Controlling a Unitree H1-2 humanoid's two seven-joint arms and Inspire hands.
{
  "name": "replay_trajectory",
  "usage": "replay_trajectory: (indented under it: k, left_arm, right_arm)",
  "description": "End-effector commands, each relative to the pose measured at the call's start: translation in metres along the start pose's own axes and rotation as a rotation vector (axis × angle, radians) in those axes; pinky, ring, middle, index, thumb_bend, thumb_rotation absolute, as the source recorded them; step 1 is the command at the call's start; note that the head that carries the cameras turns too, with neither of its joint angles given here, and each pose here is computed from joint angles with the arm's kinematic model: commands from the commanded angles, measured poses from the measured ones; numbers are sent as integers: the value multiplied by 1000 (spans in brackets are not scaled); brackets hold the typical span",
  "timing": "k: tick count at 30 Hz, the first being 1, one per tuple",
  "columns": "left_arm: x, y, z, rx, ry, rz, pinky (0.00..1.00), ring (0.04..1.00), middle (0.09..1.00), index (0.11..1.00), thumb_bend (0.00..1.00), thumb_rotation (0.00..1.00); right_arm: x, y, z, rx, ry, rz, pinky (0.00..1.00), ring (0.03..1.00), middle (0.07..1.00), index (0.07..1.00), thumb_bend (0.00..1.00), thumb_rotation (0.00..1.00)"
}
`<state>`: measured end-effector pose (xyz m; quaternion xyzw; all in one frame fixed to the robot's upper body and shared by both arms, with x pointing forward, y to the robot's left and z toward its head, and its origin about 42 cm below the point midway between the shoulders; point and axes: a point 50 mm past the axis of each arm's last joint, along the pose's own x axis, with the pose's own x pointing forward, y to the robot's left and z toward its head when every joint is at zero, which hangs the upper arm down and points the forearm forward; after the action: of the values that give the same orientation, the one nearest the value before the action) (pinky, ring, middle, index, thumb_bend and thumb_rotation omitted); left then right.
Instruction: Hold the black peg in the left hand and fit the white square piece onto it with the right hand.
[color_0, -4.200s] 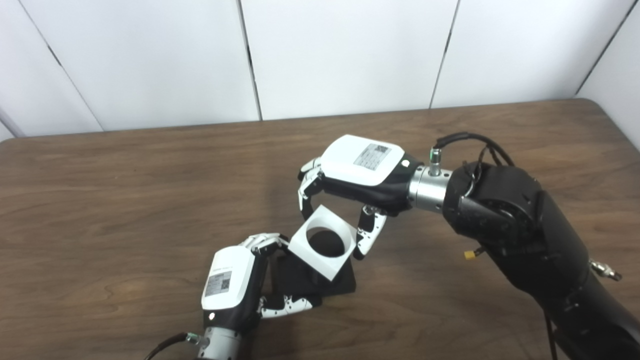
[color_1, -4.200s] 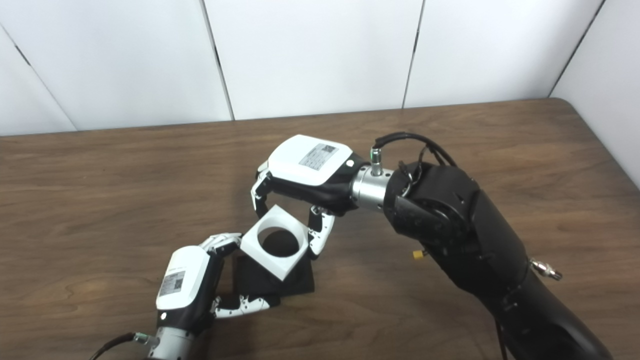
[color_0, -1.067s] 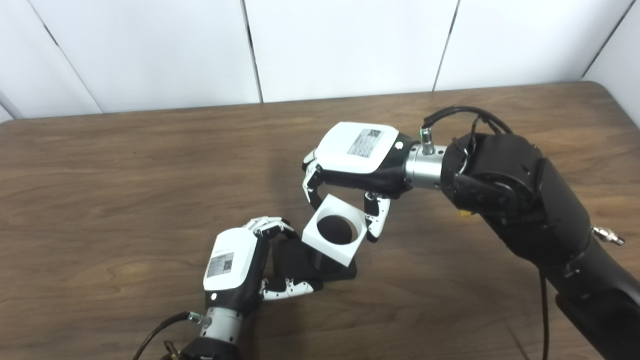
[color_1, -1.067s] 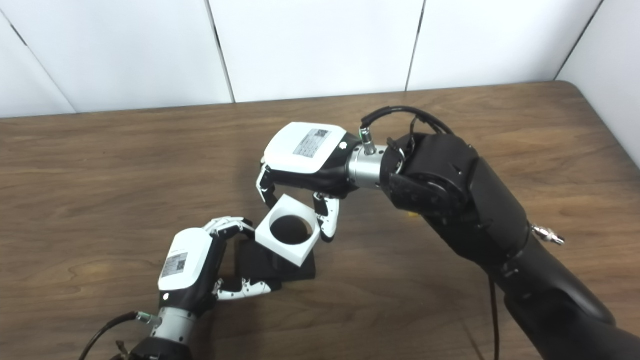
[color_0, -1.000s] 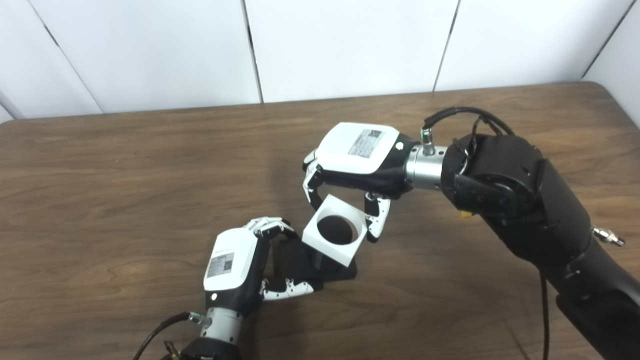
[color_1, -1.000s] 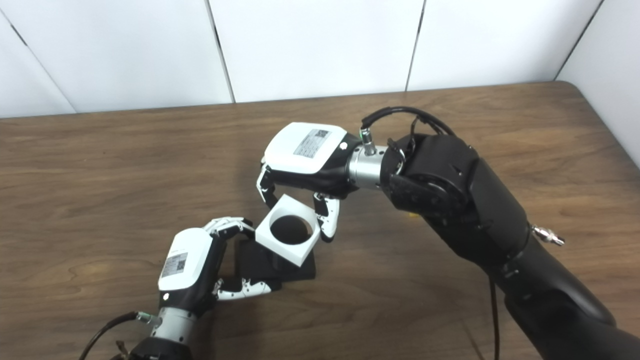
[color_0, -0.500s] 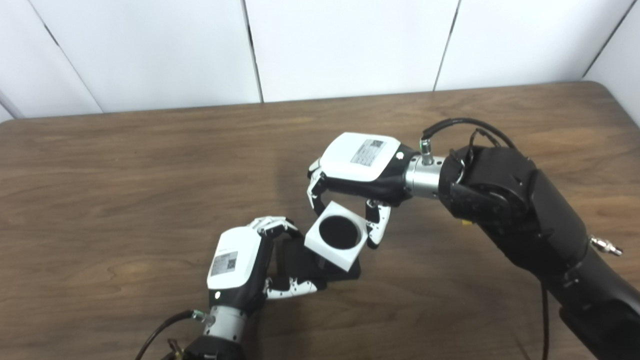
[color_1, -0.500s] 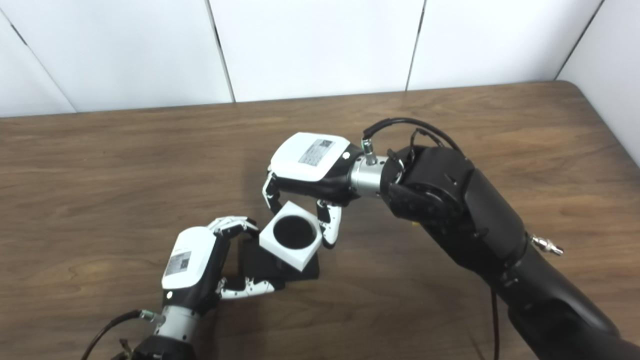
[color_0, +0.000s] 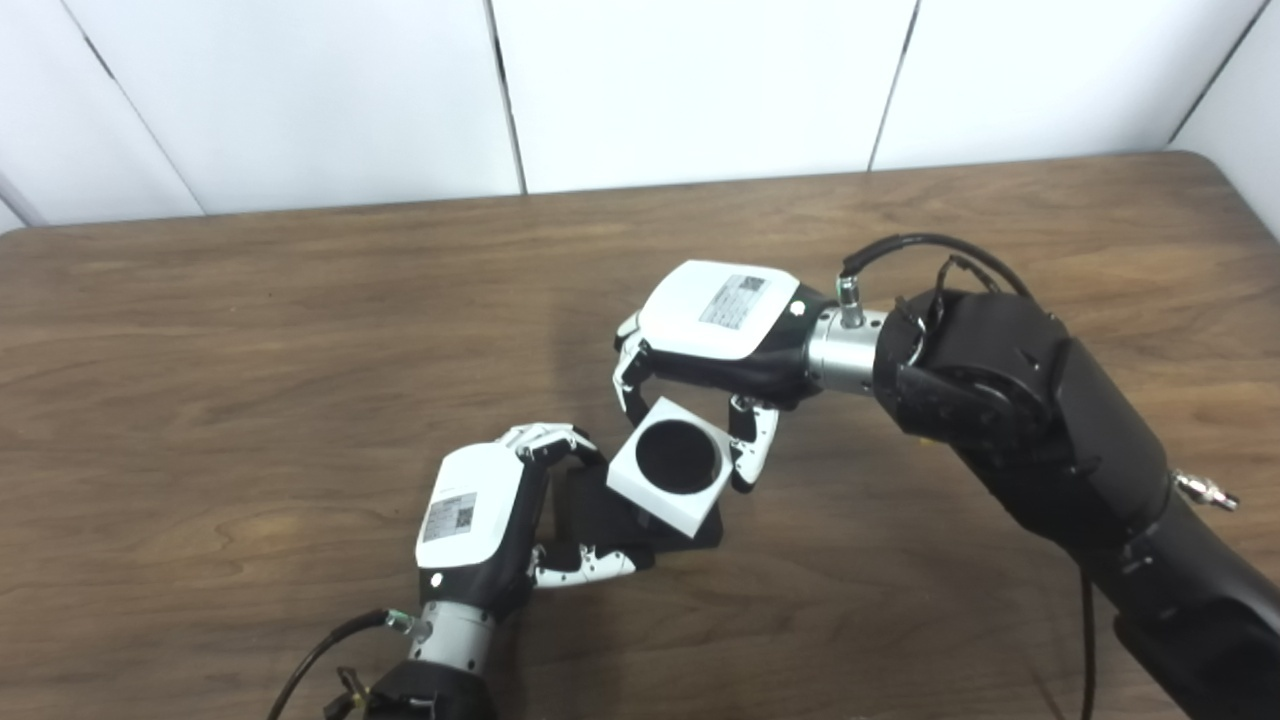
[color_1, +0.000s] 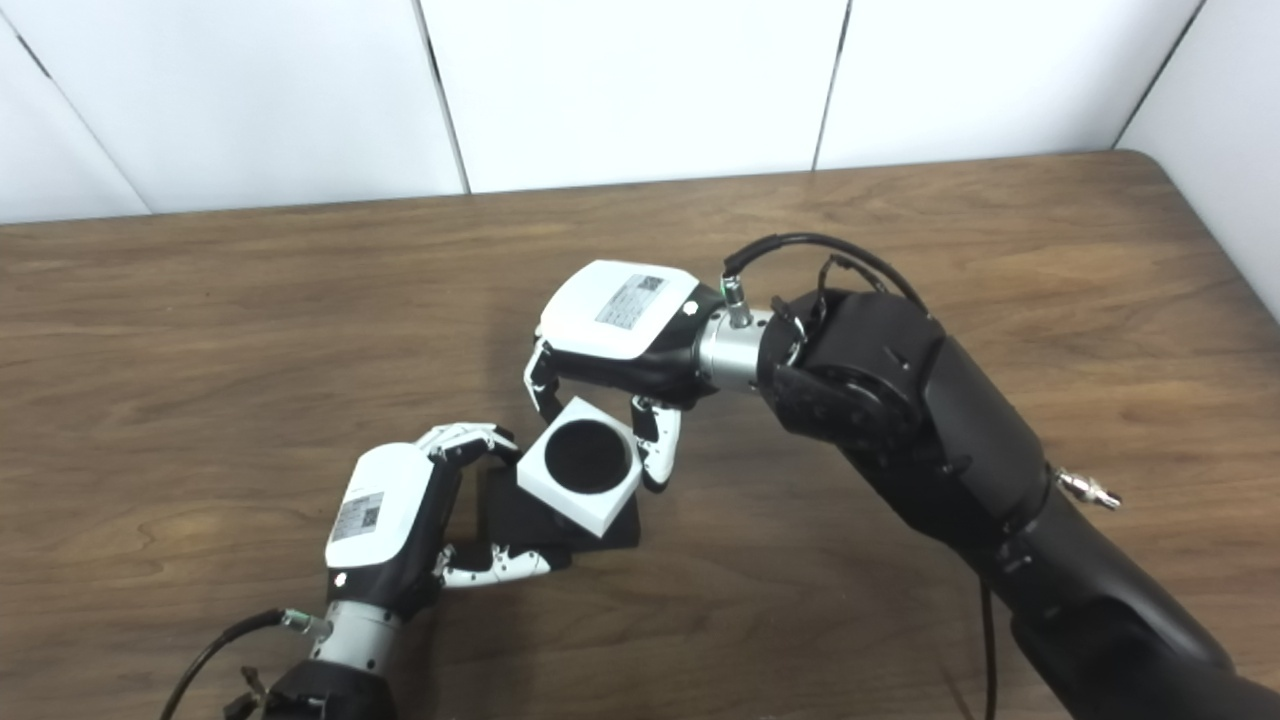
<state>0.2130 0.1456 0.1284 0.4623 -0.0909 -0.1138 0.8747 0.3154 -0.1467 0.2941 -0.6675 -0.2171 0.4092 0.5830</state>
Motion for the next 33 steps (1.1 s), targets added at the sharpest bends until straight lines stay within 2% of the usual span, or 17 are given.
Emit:
replay_trajectory:
  k: [1, 2, 3, 4, 7, 10, 16, 20, 21, 23, 25, 29, 31, 33]
  left_arm:
    - [-1, -5, 6, -14, -6, -38, 688, 784, 739, 487, 511, 48]
    - [0, -5, 6, -13, -6, -39, 687, 784, 739, 487, 512, 48]
    - [0, -5, 6, -12, -6, -40, 687, 785, 739, 487, 512, 49]
    - [0, -5, 6, -11, -6, -40, 688, 786, 740, 487, 511, 49]
    - [0, -5, 5, -10, -6, -40, 690, 787, 741, 487, 512, 49]
    - [-1, -4, 5, -9, -5, -41, 690, 787, 740, 487, 512, 48]
    - [-1, -3, 4, 3, 1, -50, 693, 786, 738, 488, 511, 50]
    - [-1, -2, 4, 94, 38, -96, 742, 796, 747, 493, 511, 70]
    - [-1, -2, 4, 121, 45, -107, 773, 800, 755, 572, 624, 197]
    - [-1, -2, 4, 179, 65, -132, 814, 811, 779, 691, 767, 389]
    - [0, -2, 3, 216, 80, -151, 837, 827, 812, 778, 867, 522]
    - [0, 1, 3, 252, 117, -202, 913, 885, 884, 903, 985, 679]
    - [1, 2, 2, 269, 127, -254, 966, 928, 933, 967, 997, 699]
    - [1, 4, 0, 277, 139, -310, 993, 976, 982, 994, 1000, 672]
  right_arm:
    - [-2, -16, 2, -57, 12, -34, 836, 867, 738, 487, 525, 141]
    - [-2, -17, 2, -67, 31, 5, 840, 871, 743, 488, 525, 144]
    - [-2, -17, 3, -78, 48, 37, 876, 902, 787, 608, 758, 272]
    - [-3, -18, 3, -85, 59, 59, 899, 924, 827, 705, 902, 378]
    - [-4, -17, 4, -87, 89, 90, 923, 946, 880, 801, 991, 482]
    - [-6, -16, 4, -82, 106, 100, 946, 965, 912, 835, 1000, 517]
    - [-10, -20, 2, -77, 127, 82, 977, 986, 925, 852, 1000, 527]
    - [-14, -24, 0, -49, 135, 57, 979, 988, 920, 835, 1000, 513]
    - [-16, -24, -1, -44, 138, 52, 978, 989, 919, 829, 1000, 512]
    - [-18, -25, -3, -34, 146, 46, 981, 991, 919, 821, 1000, 511]
    - [-21, -25, -5, -20, 156, 42, 988, 993, 919, 820, 1000, 509]
    - [-30, -25, -9, 3, 174, 30, 983, 990, 918, 820, 1000, 504]
    - [-35, -24, -12, 8, 185, 19, 975, 985, 913, 819, 1000, 506]
    - [-40, -22, -15, 19, 195, 10, 968, 981, 911, 818, 1000, 507]
